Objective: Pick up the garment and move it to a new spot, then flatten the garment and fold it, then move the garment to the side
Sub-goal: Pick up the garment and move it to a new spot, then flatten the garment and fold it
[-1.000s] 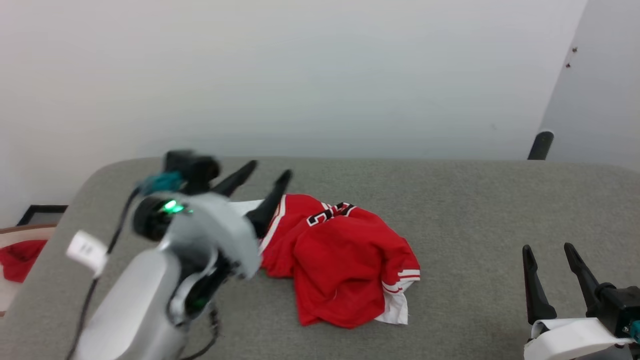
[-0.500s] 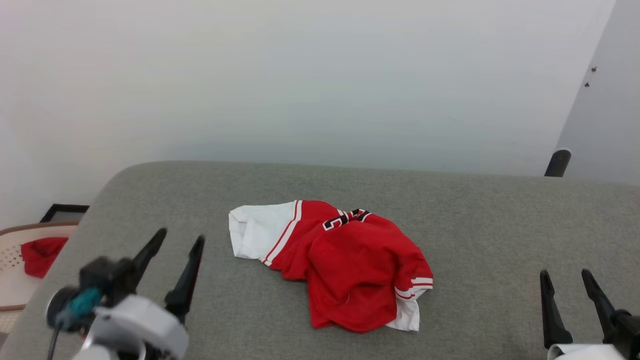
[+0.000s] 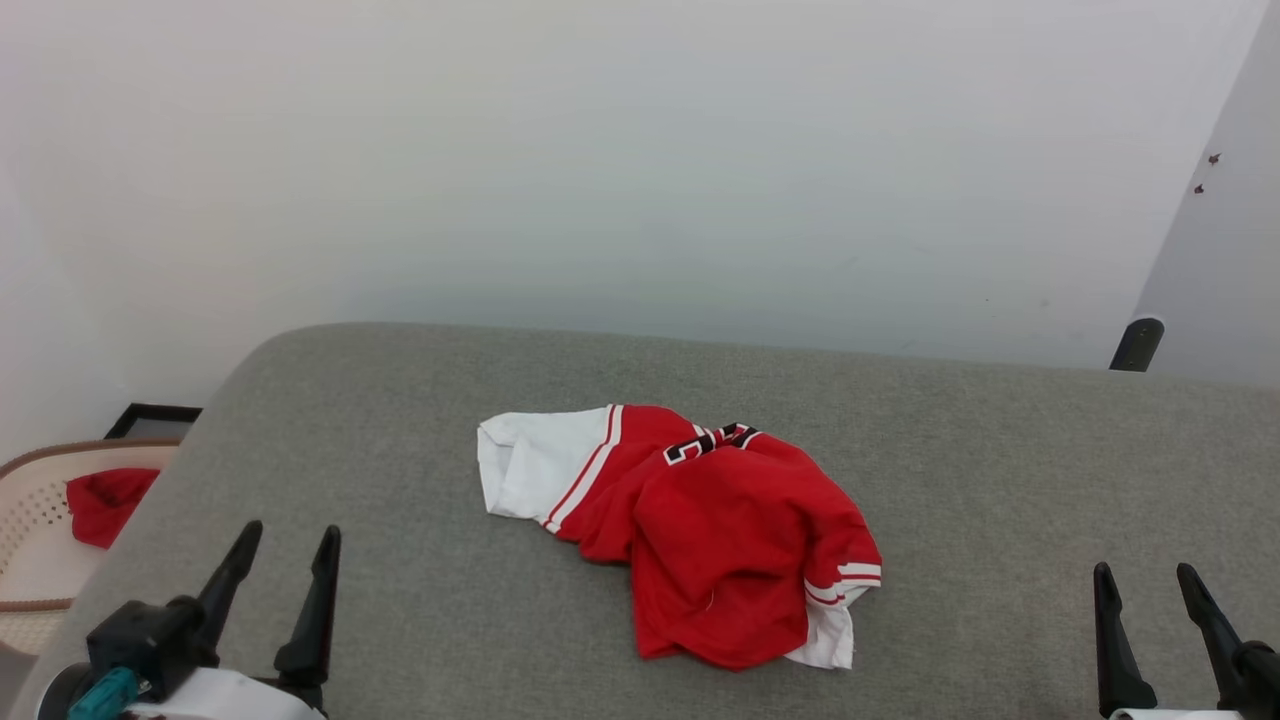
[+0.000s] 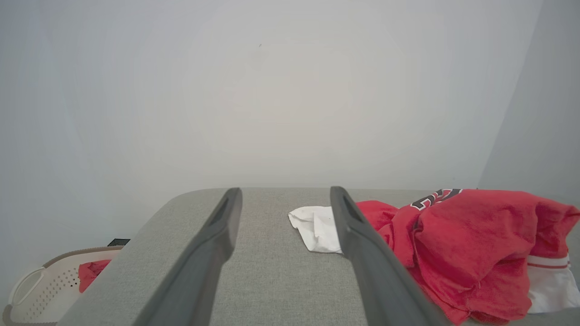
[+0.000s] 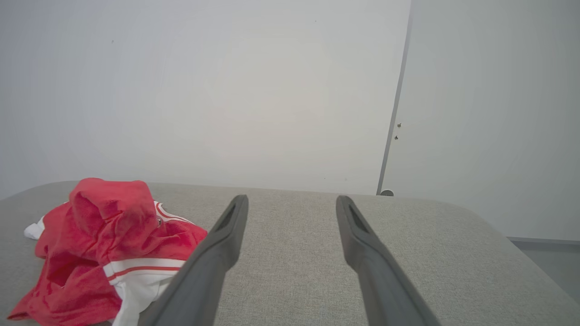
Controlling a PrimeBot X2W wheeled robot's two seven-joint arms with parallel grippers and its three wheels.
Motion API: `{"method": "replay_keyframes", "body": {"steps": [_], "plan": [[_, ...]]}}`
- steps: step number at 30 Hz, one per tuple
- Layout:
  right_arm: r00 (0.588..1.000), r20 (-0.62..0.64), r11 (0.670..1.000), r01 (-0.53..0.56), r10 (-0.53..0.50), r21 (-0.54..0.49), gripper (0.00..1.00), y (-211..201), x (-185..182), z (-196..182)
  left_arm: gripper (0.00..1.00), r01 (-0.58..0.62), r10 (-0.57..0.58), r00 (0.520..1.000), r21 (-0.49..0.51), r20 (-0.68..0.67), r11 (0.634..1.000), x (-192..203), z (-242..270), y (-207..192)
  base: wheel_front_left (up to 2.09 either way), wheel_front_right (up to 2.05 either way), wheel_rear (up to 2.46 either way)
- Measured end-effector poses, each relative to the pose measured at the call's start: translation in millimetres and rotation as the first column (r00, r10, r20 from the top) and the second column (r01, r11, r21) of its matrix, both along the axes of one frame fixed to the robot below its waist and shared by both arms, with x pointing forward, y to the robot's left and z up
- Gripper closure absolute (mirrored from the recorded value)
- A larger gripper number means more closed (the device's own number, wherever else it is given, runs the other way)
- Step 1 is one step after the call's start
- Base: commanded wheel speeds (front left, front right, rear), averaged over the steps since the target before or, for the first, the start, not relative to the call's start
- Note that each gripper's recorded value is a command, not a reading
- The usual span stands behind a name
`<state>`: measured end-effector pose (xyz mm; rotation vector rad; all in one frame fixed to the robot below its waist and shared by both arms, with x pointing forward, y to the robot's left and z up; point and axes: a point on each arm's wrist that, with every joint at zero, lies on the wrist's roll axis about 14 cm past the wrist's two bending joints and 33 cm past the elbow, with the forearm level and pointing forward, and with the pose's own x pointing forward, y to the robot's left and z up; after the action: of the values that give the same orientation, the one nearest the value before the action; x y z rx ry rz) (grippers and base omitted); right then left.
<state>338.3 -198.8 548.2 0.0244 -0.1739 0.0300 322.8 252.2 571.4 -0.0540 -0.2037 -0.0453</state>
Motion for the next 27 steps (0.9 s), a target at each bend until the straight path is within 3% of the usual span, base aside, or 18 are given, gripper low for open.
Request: {"method": "replay_keyframes", "body": {"steps": [6,14,21,27], "plan": [[0.999,-0.029,0.999,-0.033,0.033,-0.006,0.00,11,2,-6,0.00,-0.004,0.004,1.000,-0.002,-0.001,1.000,0,-1,1,0.00,0.00,0.00],[0.982,-0.106,0.987,-0.158,0.155,-0.022,0.00,47,15,-14,0.00,-0.011,0.011,1.000,0.024,-0.014,1.000,1,5,10,0.00,0.00,0.00],[0.918,-0.247,0.945,-0.326,0.309,-0.031,0.00,92,23,-33,0.00,-0.039,0.041,0.998,0.033,-0.039,0.999,-5,2,22,0.00,0.00,0.00],[0.848,-0.368,0.905,-0.424,0.382,-0.039,0.00,116,28,-51,0.00,-0.067,0.067,0.995,0.013,-0.069,0.998,-13,-10,26,0.00,0.00,0.00]]}}
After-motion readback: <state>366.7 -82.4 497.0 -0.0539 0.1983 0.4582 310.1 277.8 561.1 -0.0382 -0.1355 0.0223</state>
